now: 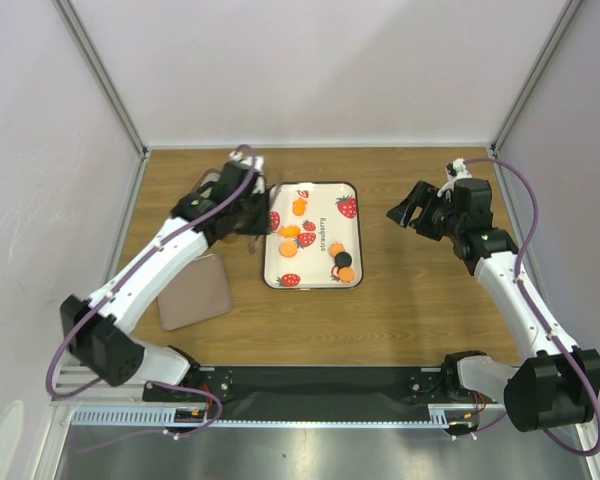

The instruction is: Pack the cookies

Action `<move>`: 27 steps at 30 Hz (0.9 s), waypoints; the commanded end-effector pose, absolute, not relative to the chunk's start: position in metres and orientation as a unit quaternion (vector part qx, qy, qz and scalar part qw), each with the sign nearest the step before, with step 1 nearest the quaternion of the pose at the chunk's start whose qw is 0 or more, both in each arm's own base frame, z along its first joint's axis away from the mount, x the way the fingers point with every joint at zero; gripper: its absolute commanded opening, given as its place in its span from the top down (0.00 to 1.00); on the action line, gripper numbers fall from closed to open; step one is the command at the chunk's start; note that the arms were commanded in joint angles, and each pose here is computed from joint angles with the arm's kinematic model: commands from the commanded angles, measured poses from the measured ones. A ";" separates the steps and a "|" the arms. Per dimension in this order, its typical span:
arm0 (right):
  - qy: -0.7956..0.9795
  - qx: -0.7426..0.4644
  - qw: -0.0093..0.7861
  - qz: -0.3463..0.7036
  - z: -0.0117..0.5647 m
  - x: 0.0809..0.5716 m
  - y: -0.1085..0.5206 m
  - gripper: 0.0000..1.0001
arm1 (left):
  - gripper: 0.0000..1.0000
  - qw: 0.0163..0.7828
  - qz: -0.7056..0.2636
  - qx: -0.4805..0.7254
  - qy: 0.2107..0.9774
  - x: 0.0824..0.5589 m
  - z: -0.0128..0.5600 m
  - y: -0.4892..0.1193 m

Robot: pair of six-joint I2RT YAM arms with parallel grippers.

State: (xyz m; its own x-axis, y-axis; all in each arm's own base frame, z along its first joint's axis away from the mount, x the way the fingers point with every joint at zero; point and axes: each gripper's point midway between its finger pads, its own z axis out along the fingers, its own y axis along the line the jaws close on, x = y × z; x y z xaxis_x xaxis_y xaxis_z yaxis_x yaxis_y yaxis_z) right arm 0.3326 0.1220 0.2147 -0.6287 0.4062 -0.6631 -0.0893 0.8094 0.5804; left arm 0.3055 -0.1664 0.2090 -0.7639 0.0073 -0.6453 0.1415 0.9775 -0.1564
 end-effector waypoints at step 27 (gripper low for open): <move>0.766 0.136 0.571 0.260 0.388 0.306 0.084 0.21 | 0.50 0.364 -0.244 0.173 0.882 0.347 0.084 -0.542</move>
